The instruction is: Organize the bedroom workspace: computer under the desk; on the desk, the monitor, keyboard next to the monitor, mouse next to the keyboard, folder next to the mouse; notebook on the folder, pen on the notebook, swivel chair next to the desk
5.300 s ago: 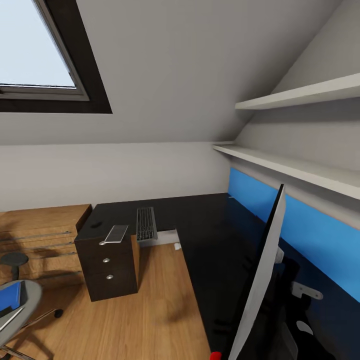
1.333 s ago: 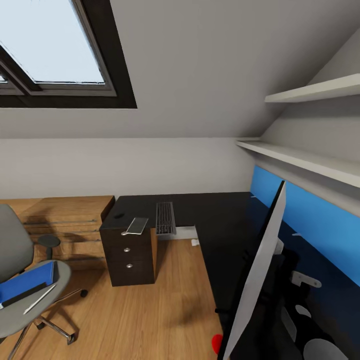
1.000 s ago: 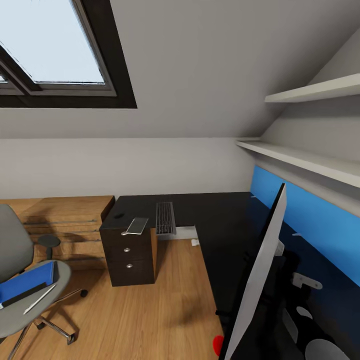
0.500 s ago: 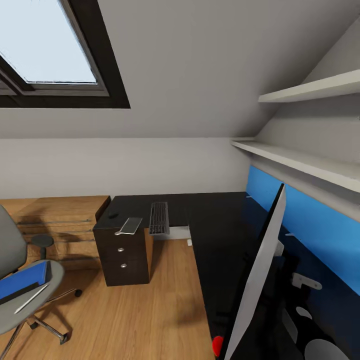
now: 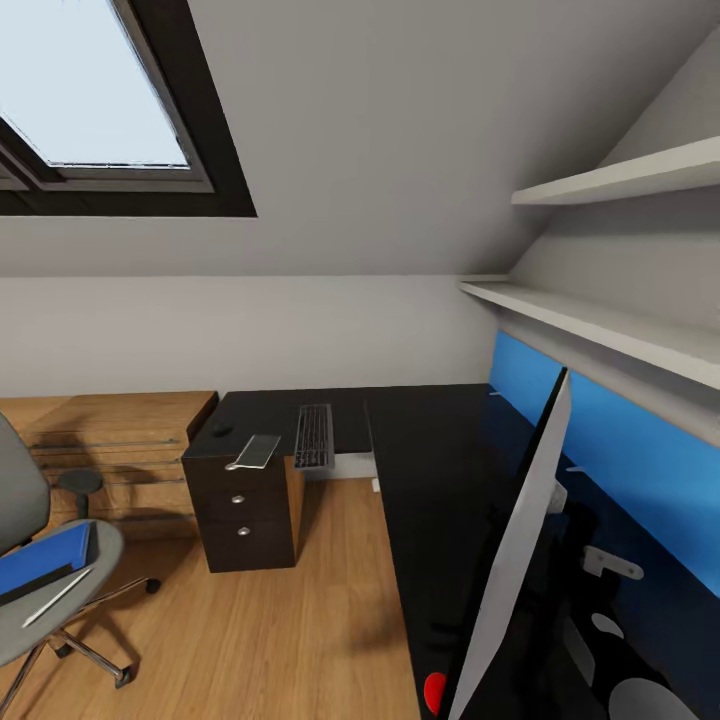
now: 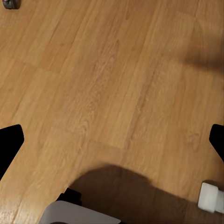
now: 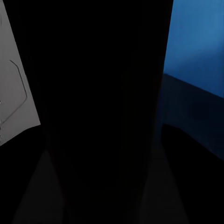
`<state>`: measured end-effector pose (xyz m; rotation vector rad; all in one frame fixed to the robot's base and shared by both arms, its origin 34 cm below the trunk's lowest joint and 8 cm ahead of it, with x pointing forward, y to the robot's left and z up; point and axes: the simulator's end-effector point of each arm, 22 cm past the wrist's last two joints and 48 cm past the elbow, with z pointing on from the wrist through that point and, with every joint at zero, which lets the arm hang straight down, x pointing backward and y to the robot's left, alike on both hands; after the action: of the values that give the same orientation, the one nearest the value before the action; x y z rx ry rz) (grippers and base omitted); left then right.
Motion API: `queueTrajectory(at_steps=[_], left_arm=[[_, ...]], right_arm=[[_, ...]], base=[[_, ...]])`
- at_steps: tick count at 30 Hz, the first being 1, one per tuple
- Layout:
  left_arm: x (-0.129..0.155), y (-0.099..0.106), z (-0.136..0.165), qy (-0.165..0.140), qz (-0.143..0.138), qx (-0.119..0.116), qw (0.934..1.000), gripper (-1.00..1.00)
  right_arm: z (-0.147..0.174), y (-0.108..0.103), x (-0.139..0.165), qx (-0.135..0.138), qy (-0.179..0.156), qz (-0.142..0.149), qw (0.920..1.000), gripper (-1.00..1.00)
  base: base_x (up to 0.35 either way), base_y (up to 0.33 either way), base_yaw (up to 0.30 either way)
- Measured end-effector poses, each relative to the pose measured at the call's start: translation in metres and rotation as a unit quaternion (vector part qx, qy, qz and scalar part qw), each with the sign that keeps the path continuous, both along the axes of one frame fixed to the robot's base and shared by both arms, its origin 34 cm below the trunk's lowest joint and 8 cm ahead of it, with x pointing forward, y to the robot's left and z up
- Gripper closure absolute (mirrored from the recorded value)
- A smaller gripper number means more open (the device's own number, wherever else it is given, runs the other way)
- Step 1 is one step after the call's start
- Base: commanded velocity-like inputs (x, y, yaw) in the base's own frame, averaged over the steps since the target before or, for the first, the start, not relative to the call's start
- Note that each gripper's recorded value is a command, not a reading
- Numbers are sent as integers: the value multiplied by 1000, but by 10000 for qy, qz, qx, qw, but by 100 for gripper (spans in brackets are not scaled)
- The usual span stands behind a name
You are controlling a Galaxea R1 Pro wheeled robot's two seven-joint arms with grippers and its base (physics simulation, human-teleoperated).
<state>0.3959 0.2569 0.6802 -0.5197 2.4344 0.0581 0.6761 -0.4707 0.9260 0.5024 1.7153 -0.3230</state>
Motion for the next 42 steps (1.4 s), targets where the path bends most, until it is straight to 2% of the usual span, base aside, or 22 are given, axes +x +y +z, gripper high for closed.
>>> queueTrajectory(at_steps=[42], left_arm=[[0,0,0,3,4,-7,10000,-100]], right_arm=[[2,2,1,-10,-46,24,10000,100]], base=[[0,-49,0]])
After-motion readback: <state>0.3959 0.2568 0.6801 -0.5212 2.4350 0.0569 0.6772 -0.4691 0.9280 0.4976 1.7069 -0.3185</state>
